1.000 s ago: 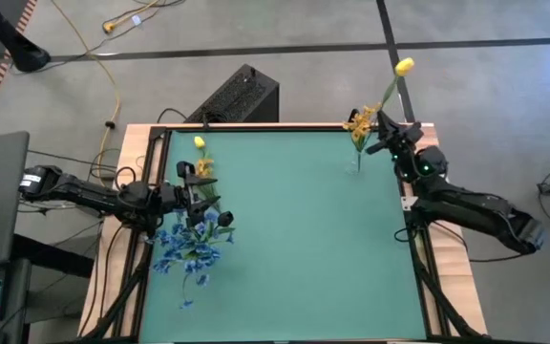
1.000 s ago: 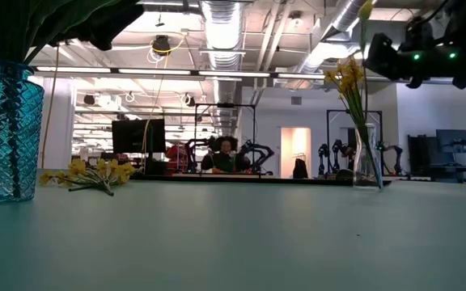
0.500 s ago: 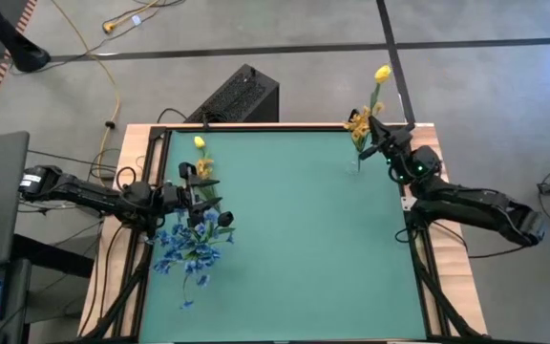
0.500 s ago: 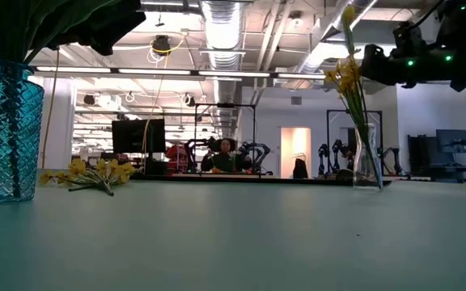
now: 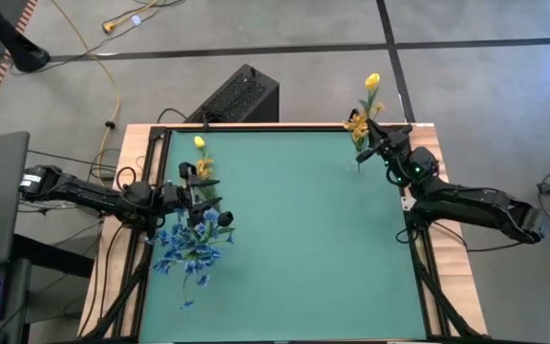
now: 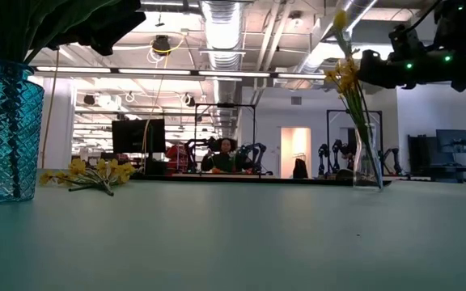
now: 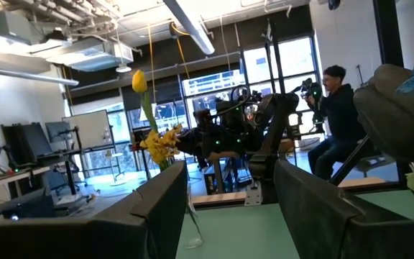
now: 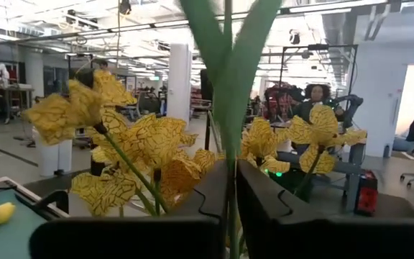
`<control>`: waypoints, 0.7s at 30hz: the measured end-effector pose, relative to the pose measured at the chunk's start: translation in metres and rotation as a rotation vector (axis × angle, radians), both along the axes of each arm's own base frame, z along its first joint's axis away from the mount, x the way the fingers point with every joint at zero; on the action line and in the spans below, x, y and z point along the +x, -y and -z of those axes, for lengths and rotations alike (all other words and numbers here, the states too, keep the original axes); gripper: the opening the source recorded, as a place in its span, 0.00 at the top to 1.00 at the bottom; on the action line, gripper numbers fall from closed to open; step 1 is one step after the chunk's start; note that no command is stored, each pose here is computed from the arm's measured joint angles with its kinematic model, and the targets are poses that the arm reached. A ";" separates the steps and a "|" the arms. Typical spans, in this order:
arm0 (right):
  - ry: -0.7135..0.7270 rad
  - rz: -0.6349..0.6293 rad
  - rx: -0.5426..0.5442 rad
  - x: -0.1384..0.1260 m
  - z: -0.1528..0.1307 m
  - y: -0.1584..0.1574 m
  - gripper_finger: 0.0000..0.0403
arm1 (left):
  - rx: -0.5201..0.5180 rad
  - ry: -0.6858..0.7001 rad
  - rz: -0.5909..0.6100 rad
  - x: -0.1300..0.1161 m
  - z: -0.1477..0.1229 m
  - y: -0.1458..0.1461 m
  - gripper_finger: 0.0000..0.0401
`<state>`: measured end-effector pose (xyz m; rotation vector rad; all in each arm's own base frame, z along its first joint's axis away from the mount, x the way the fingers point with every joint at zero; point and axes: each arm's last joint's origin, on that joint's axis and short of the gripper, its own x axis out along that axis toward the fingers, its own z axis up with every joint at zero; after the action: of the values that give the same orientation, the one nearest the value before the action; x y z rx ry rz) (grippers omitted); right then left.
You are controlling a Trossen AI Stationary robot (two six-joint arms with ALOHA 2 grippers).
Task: Sort flowers into vase by color
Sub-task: Put the bottom yellow flower into the transparent flower vase
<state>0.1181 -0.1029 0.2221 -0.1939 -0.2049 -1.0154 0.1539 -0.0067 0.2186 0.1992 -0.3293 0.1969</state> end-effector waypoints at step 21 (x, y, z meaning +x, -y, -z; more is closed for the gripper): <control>-0.081 0.038 -0.045 0.002 -0.001 -0.005 0.48 | 0.007 -0.001 -0.003 0.000 0.000 0.000 0.50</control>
<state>0.1197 -0.0978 0.2231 -0.2806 -0.1514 -1.0393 0.1538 -0.0067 0.2185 0.2066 -0.3285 0.1985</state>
